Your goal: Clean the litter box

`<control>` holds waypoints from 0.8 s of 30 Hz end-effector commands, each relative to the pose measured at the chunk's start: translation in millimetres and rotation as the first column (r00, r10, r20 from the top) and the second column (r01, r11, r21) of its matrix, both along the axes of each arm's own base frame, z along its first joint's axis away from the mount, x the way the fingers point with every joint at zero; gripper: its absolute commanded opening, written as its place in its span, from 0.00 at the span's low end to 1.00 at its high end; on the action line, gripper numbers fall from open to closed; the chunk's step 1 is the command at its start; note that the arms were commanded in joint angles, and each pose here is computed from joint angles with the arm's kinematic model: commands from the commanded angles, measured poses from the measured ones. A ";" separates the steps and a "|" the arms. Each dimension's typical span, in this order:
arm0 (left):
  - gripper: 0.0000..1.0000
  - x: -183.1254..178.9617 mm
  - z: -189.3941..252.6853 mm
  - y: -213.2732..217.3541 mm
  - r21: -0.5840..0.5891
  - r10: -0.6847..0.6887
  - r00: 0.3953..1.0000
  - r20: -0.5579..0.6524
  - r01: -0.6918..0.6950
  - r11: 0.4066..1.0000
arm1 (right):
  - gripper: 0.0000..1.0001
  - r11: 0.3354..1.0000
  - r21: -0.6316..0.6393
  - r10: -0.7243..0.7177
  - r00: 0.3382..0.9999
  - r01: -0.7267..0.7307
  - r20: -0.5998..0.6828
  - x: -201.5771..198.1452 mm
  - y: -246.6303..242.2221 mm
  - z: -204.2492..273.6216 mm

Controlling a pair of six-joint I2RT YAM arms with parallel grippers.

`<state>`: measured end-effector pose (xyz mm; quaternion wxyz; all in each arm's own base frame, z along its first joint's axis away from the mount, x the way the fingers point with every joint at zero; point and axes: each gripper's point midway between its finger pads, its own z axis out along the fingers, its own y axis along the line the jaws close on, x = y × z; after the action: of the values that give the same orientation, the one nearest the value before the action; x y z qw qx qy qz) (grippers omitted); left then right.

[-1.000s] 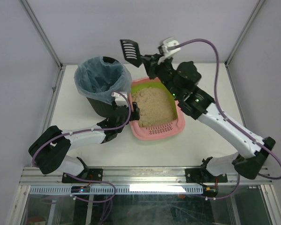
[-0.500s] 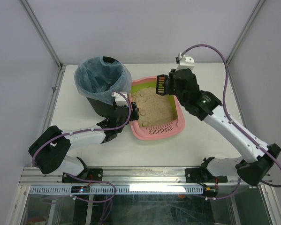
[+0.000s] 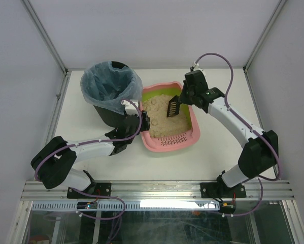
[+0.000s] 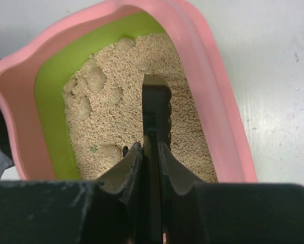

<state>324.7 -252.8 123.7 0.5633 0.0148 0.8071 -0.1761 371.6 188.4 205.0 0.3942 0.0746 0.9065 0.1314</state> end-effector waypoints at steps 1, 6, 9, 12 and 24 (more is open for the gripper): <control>0.53 7.6 10.6 -10.4 -0.015 -0.031 0.999 0.033 0.032 0.999 | 0.00 0.996 0.087 -0.009 1.000 0.010 -0.007 16.1 17.4 -7.4; 0.48 8.9 5.6 -14.3 0.005 -0.045 0.999 0.022 0.045 0.999 | 0.00 0.996 0.080 -0.030 0.997 0.036 -0.073 24.3 23.6 -41.0; 0.42 8.1 2.2 -18.4 0.013 -0.067 0.998 0.012 0.067 0.998 | 0.00 0.992 0.115 -0.030 0.994 0.043 -0.107 25.3 31.6 -60.7; 0.38 7.8 0.5 -21.1 0.017 -0.082 0.997 0.007 0.082 0.997 | 0.00 0.981 0.186 -0.018 0.990 0.045 -0.142 22.6 44.6 -80.6; 0.35 7.9 -0.6 -22.8 0.024 -0.090 0.996 0.005 0.090 0.996 | 0.00 0.904 0.422 0.133 0.985 -0.077 -0.106 5.3 96.3 -111.6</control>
<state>333.8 -257.5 122.7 0.5655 0.0240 0.8074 -0.1663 407.7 256.0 111.8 0.3423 0.1506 0.8785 0.2974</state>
